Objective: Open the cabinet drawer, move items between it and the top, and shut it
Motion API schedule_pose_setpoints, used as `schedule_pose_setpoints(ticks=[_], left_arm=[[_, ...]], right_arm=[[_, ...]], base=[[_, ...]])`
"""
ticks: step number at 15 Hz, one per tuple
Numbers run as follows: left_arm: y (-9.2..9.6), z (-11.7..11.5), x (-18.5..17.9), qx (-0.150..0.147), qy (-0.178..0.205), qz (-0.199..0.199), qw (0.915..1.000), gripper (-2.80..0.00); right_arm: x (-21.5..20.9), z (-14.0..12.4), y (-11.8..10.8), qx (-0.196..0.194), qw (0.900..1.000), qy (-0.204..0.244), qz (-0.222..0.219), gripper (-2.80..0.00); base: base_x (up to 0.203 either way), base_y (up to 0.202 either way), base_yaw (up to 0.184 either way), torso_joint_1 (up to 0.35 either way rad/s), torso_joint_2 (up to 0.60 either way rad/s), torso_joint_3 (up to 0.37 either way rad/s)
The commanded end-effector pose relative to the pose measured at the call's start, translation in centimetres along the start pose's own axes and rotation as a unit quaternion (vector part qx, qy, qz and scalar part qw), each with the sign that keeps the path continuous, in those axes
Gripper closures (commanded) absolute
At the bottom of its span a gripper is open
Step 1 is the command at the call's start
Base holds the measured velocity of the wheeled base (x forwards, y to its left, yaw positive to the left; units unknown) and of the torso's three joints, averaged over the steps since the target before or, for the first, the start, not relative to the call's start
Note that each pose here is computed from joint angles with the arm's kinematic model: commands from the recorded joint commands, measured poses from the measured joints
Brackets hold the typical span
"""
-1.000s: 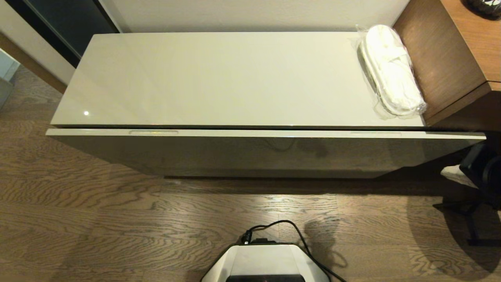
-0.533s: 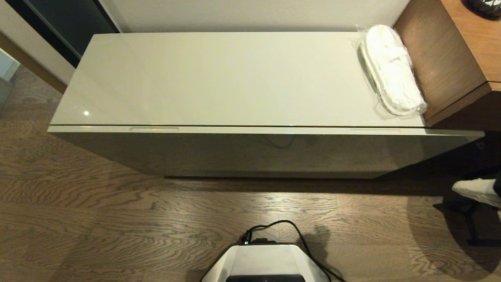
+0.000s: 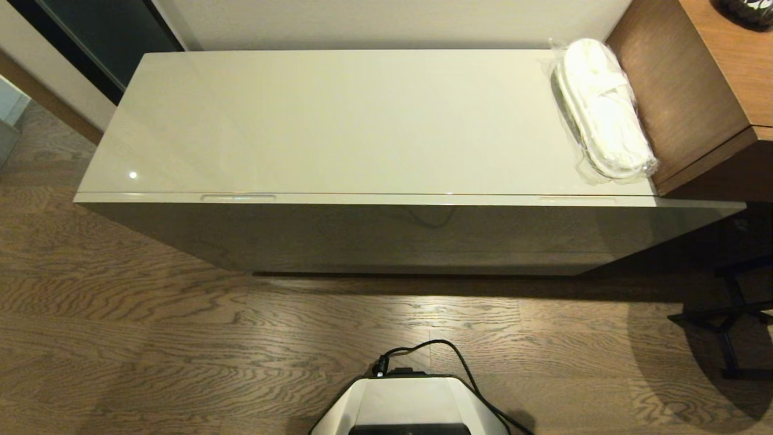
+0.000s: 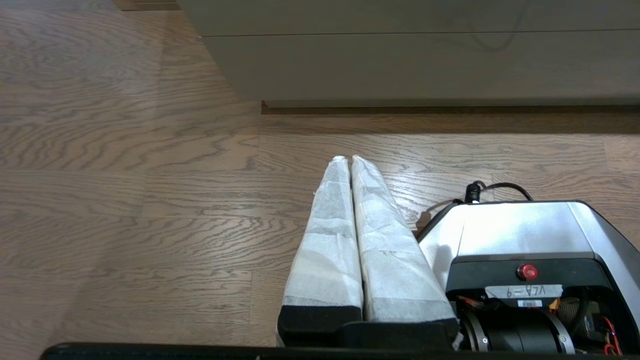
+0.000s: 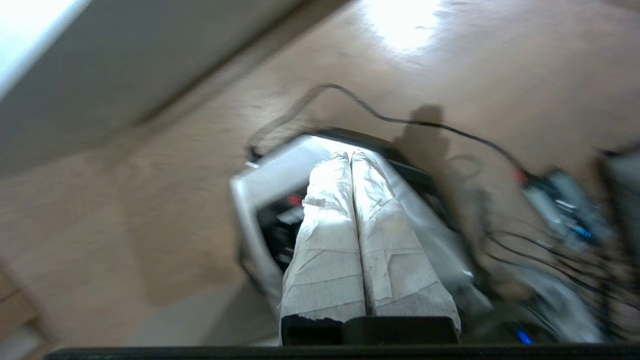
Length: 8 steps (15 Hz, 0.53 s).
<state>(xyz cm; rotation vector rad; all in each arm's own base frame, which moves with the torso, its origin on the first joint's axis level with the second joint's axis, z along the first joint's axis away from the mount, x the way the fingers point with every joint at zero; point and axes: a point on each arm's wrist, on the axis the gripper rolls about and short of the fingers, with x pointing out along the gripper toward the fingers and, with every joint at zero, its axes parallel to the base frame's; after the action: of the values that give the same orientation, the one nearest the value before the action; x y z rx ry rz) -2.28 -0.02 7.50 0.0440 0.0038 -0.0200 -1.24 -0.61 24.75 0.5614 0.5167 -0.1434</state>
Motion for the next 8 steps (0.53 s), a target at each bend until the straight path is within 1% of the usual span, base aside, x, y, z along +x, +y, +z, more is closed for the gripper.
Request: schedule_pose_setpoints(ticks=[1, 3, 4, 5, 6, 7, 8], left_arm=[[0.0, 0.0, 0.0, 0.000, 0.001, 0.000, 1.0000, 0.00], [0.0, 0.0, 0.0, 0.000, 0.001, 0.000, 1.0000, 0.00], [0.0, 0.0, 0.0, 0.000, 0.001, 0.000, 1.0000, 0.00], [0.0, 0.0, 0.0, 0.000, 0.001, 0.000, 1.0000, 0.00], [0.0, 0.0, 0.0, 0.000, 0.001, 0.000, 1.0000, 0.00], [0.0, 0.0, 0.0, 0.000, 0.001, 0.000, 1.0000, 0.00], [0.0, 0.0, 0.0, -0.001, 0.001, 0.000, 1.0000, 0.00]], right_arm=[[-3.5, -3.3, -2.9, 0.006, 1.000, -0.023, -0.003, 0.00], [-4.4, -5.4, -3.3, -0.009, 0.999, -0.023, -0.025, 0.00], [-4.7, -6.8, -3.3, -0.036, 0.999, -0.030, -0.020, 0.00], [-4.3, -7.7, -3.4, -0.062, 0.998, -0.022, -0.011, 0.00], [-3.0, -8.3, -3.8, -0.067, 0.997, -0.008, -0.022, 0.00], [-1.3, -8.8, -4.3, -0.068, 0.997, -0.004, -0.037, 0.00], [0.3, -9.3, -4.8, -0.072, 0.996, -0.011, -0.055, 0.00]], base=[[0.000, 0.000, 0.000, 0.000, 0.00, 0.000], [0.000, 0.000, 0.000, 0.000, 0.00, 0.000], [0.000, 0.000, 0.000, 0.000, 0.00, 0.000], [0.000, 0.000, 0.000, 0.000, 0.00, 0.000], [0.000, 0.000, 0.000, 0.000, 0.00, 0.000], [0.000, 0.000, 0.000, 0.000, 0.00, 0.000], [0.000, 0.000, 0.000, 0.000, 0.00, 0.000]])
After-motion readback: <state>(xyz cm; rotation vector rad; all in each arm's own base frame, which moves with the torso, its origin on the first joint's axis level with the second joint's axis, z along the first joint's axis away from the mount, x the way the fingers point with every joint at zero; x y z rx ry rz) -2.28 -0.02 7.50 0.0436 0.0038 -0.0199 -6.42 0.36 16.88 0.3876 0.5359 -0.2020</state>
